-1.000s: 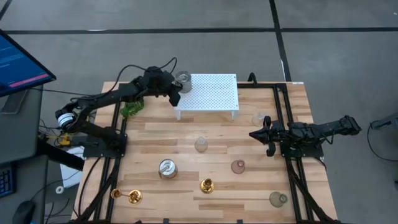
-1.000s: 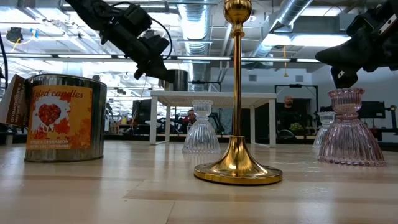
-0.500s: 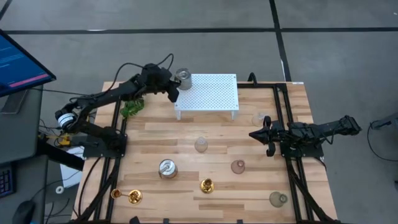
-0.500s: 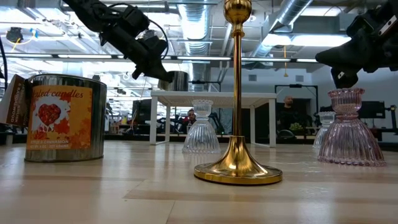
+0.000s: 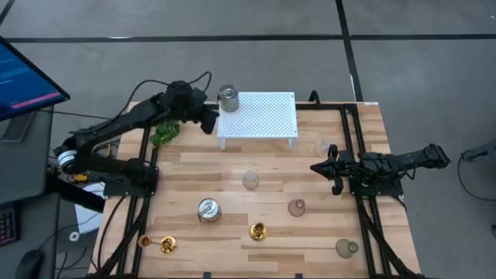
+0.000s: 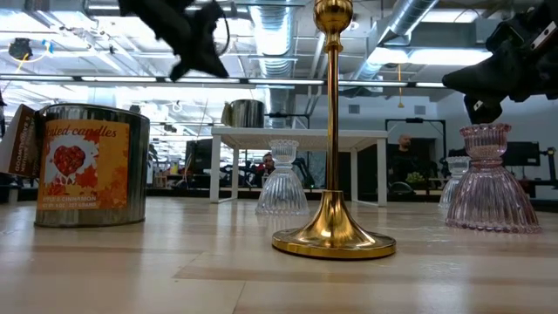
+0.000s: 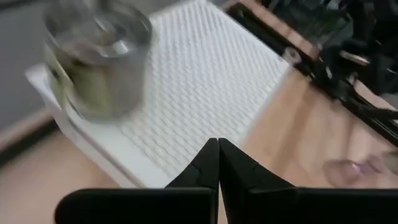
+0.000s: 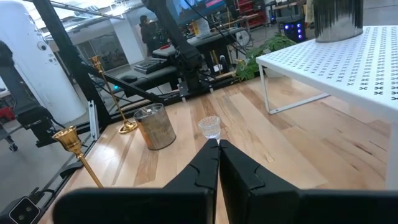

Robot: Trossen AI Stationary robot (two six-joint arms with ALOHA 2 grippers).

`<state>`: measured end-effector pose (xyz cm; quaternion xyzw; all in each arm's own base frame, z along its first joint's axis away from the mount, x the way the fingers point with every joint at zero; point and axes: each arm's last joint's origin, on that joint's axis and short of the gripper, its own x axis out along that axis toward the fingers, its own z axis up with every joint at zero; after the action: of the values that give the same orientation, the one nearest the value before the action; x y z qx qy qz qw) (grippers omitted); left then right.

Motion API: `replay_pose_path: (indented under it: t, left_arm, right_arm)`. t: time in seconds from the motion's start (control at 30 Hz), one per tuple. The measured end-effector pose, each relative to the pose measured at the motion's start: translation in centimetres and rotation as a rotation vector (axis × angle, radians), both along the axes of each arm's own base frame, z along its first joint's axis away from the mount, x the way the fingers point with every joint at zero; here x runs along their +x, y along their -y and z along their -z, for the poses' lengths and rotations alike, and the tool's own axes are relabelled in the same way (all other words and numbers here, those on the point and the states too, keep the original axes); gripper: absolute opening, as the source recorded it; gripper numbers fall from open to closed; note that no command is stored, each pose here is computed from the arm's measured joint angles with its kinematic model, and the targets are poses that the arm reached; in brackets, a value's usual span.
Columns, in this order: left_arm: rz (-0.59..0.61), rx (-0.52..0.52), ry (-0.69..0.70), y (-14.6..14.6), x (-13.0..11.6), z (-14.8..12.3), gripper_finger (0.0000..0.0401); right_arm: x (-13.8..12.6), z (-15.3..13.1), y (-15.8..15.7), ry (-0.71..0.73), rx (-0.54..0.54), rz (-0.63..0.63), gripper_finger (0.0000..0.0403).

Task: Pick & Place candle stick holders
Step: Put the silver scented candle on the shelf

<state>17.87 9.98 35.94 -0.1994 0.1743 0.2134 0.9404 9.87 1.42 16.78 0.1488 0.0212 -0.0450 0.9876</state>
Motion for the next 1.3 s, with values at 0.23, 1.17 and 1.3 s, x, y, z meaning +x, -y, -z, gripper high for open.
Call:
replay_pose_path:
  t: [0.23, 1.17, 1.3]
  left_arm:
    - [-0.073, -0.267, -0.182, 4.4, -0.9, -1.2, 0.0001]
    - [0.1, -0.474, -0.712, 11.4, 3.1, 1.3, 0.0176]
    - [0.069, -0.466, -0.72, 12.6, 3.3, 1.6, 0.0203]
  right_arm:
    - [0.0, 0.0, 0.0, 0.001, 0.0, -0.001, 0.0005]
    - [0.0, 0.0, 0.0, 0.008, 0.095, 0.006, 0.0005]
    - [0.0, 0.0, 0.0, 0.008, 0.095, 0.006, 0.0005]
